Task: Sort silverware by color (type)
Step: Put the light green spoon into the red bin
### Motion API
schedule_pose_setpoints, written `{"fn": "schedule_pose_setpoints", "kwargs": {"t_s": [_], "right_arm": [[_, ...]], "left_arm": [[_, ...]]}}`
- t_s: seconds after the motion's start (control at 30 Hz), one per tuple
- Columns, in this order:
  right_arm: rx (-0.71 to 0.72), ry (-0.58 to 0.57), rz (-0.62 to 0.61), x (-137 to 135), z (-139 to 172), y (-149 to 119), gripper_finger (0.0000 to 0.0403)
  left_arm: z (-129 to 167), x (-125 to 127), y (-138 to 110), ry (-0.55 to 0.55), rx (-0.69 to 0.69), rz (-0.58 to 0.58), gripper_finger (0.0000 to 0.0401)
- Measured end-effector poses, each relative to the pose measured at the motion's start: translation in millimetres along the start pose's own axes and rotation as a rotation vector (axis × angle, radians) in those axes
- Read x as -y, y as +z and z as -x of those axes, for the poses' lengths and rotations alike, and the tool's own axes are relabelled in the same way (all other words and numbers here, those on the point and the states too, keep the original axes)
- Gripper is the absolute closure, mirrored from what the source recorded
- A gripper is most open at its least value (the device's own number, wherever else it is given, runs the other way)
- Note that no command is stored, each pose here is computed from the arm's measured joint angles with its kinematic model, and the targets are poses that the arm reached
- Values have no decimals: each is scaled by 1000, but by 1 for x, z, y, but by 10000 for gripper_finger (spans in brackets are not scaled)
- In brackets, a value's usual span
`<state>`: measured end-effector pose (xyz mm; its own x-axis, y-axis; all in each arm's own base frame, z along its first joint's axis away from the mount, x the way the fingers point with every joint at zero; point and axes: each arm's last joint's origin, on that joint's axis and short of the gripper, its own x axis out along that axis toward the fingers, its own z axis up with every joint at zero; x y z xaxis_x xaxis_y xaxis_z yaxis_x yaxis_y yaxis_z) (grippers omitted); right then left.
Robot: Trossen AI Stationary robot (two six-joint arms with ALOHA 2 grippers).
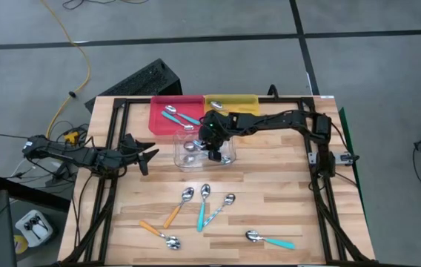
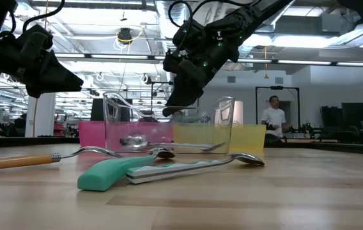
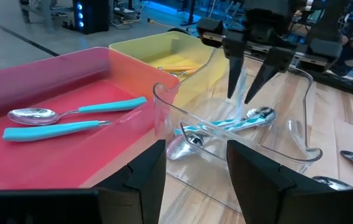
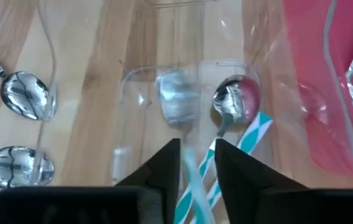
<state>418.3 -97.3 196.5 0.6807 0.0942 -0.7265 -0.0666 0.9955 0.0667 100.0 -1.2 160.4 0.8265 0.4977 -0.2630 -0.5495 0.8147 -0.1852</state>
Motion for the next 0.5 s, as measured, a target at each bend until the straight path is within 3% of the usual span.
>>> {"fn": "schedule_pose_setpoints", "kwargs": {"t_s": [0.2, 0.5], "right_arm": [[2, 0, 4, 0, 0, 0, 236], [10, 0, 7, -1, 10, 13, 238]], "left_arm": [[0, 0, 0, 0, 0, 0, 248], [0, 0, 0, 4, 2, 0, 248]]}}
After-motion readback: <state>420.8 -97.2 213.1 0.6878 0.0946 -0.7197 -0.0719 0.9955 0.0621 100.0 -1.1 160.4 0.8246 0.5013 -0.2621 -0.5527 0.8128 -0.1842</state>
